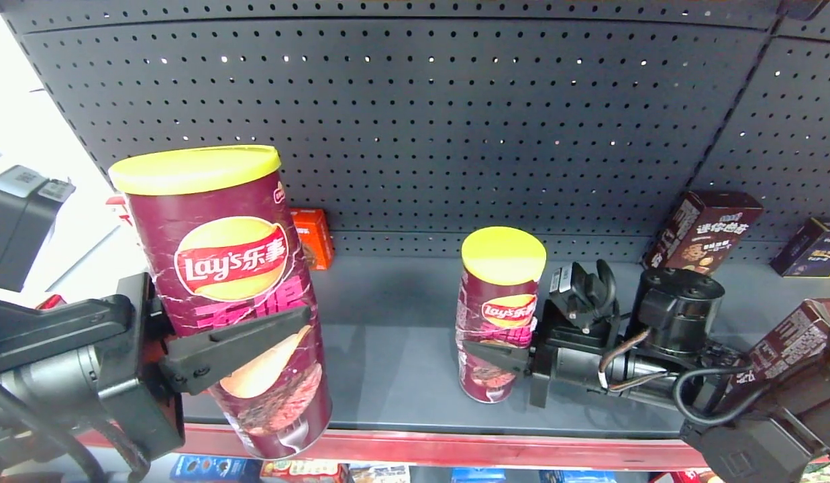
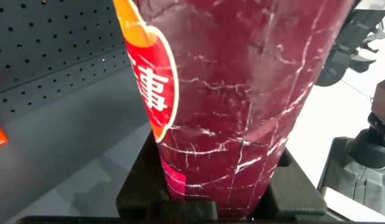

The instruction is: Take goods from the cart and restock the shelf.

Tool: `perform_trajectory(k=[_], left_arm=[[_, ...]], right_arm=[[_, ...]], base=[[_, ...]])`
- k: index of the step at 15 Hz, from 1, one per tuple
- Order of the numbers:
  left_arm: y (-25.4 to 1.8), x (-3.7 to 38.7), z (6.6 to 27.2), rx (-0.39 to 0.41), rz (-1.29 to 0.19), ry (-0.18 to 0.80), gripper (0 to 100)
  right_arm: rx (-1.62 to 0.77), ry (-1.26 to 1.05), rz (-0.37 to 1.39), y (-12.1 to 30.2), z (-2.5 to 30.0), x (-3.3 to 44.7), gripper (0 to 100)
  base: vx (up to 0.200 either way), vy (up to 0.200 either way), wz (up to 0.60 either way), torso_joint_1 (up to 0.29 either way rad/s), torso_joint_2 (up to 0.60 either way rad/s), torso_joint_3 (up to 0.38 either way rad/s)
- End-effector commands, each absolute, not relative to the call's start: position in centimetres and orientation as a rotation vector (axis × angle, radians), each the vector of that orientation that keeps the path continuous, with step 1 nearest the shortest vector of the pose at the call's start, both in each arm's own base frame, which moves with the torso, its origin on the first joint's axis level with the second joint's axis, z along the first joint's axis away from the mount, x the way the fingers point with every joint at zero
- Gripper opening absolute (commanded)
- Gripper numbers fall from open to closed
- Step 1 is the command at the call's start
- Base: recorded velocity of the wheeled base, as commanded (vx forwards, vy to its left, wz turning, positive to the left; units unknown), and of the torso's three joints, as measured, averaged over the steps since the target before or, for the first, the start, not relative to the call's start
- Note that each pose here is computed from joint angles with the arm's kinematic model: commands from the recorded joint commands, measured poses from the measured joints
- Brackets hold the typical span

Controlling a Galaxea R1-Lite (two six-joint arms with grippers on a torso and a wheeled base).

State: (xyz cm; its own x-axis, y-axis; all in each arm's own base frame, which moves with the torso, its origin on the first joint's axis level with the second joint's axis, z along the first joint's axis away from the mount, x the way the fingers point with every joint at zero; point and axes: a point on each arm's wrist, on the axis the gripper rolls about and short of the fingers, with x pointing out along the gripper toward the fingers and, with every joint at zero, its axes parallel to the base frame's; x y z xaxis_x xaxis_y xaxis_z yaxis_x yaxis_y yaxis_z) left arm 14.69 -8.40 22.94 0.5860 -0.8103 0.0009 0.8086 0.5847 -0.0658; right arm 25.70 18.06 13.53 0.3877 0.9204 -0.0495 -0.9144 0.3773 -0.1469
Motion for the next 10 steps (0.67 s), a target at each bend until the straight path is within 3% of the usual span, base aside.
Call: perform_trajectory(k=[1, 2, 10], left_arm=[[-8.4, 14.7, 22.9, -0.062, -0.945, 0.030, 0], [-8.4, 14.7, 22.9, -0.061, -0.945, 0.031, 0], [-8.0, 14.0, 22.4, -0.061, -0.943, 0.036, 0]], right_arm=[[-0.161, -0.026, 1.169, 18.1, 13.0, 26.1, 0], [-0.163, -0.026, 1.169, 18.0, 12.9, 25.9, 100], [-0.167, 0.005, 1.152, 16.2, 12.9, 24.2, 100]], base=[[0.000, 0.000, 0.00, 0.000, 0.00, 0.000], [0.000, 0.000, 0.00, 0.000, 0.00, 0.000], [0.000, 0.000, 0.00, 0.000, 0.00, 0.000]])
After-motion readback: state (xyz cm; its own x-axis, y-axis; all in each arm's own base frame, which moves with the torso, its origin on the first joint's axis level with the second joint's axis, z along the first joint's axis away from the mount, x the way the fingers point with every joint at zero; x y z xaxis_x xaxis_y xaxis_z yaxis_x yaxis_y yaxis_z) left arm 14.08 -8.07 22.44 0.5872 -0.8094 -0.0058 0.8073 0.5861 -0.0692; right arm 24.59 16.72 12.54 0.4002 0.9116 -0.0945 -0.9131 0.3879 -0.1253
